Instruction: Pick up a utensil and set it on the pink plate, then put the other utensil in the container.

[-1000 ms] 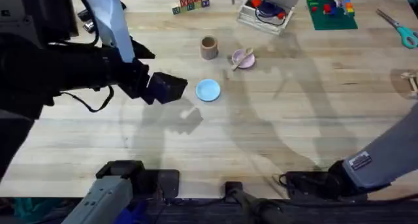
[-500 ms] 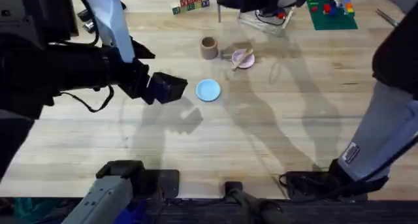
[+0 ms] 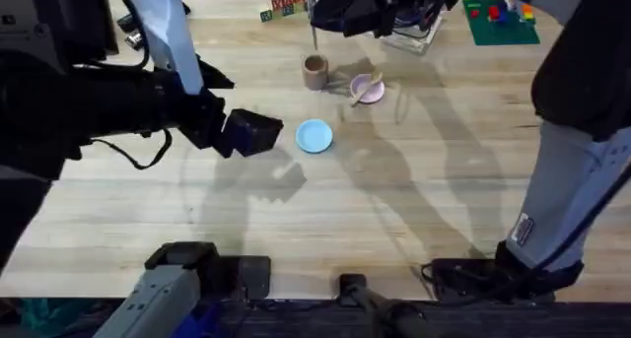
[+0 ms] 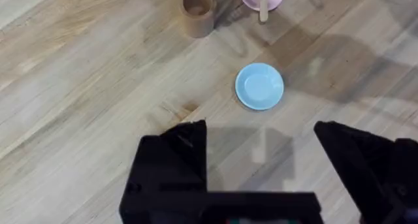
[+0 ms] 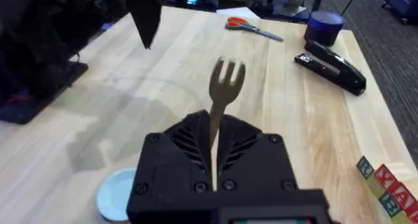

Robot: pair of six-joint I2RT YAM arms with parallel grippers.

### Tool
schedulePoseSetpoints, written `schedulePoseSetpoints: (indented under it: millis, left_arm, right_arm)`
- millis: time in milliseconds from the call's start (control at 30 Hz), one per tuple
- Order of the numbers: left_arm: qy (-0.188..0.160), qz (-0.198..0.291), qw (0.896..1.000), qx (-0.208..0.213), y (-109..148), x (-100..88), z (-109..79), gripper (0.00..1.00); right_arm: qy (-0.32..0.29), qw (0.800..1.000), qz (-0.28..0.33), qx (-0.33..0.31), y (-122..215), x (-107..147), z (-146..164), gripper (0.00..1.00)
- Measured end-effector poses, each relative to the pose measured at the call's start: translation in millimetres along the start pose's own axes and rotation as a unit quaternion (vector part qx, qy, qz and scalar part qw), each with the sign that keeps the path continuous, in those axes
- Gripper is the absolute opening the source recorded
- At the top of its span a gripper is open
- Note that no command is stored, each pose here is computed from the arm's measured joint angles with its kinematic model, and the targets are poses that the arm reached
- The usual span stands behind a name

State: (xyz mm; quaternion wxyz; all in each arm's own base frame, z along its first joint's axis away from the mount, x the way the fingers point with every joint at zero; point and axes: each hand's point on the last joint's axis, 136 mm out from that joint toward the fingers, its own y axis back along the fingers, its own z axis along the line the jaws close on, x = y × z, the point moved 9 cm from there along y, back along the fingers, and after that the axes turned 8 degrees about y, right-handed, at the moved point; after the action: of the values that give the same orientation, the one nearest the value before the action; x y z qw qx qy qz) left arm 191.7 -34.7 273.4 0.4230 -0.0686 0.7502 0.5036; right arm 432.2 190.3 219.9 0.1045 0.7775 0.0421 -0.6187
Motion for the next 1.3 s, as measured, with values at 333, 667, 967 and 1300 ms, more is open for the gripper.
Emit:
schedulePoseSetpoints:
  millis: [333,667,967,1300]
  left_arm:
    - [0.0,0.0,1.0,0.0,0,0.0,0.0,0.995]
    - [0.0,0.0,1.0,0.0,0,0.0,0.0,0.995]
    - [0.0,0.0,1.0,0.0,0,0.0,0.0,0.995]
    - [0.0,0.0,1.0,0.0,0,0.0,0.0,0.995]
  right_arm:
    - [0.019,1.0,0.008,0.004,-1,12,-6,0.031]
    - [0.022,1.0,0.013,0.005,-3,29,-9,0.031]
    - [0.014,1.0,0.016,0.005,-5,43,-9,0.031]
    - [-0.001,1.0,0.017,0.003,-8,69,-9,0.031]
